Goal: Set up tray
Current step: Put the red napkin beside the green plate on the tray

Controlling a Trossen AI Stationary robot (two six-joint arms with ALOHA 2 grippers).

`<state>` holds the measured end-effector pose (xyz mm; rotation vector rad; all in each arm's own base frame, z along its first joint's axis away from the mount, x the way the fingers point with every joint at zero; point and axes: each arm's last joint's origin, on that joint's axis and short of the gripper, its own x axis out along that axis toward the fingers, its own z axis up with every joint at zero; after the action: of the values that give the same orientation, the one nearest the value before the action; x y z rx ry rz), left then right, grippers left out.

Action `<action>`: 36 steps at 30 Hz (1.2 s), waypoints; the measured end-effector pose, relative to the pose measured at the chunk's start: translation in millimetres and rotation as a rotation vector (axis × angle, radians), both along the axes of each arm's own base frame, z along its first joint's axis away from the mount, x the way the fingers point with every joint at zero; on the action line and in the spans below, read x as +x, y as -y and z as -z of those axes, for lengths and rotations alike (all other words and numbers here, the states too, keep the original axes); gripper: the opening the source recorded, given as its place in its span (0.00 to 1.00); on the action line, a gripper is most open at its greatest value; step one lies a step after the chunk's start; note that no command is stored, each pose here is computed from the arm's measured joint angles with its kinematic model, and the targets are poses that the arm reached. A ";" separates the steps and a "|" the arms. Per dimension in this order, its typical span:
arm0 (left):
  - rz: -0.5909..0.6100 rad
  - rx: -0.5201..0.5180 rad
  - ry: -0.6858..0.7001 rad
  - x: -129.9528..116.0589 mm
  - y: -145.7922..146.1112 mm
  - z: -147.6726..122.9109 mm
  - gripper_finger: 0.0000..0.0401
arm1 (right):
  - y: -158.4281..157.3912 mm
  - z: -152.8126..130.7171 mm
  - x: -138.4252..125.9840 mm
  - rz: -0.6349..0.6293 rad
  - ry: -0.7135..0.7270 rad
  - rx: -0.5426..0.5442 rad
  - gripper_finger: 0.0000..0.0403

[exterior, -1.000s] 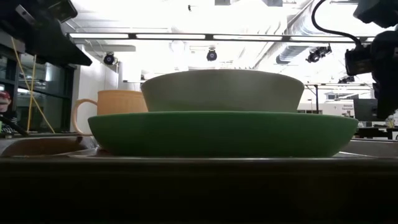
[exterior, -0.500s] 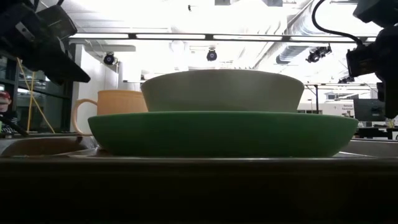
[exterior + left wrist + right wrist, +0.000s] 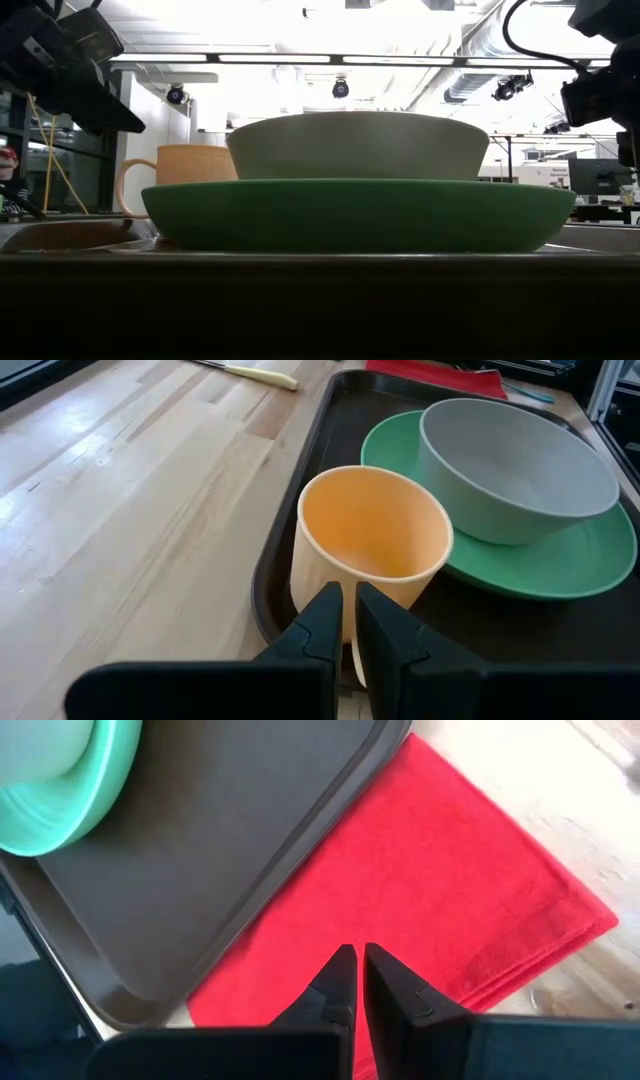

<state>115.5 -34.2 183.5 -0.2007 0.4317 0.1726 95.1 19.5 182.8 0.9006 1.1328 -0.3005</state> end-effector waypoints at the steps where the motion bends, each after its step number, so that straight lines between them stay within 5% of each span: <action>1: 0.000 0.000 0.000 0.0 0.0 0.0 0.16 | 0.0 0.0 0.0 0.004 -0.001 0.001 0.00; 6: 0.000 0.000 -0.001 0.0 0.0 0.1 0.16 | -0.3 0.1 0.1 0.012 -0.006 0.014 0.03; 17: 0.000 0.003 -0.009 -0.4 -0.1 0.8 0.16 | -1.6 5.8 5.6 0.034 -0.086 0.030 0.29; 36: -0.002 -0.001 -0.014 -0.6 -0.2 1.3 0.16 | -6.5 20.1 15.0 -0.019 -0.276 0.104 0.30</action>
<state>114.9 -34.0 182.2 -0.2012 0.4454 0.1757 110.1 25.9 162.6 0.9589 1.4214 -0.3612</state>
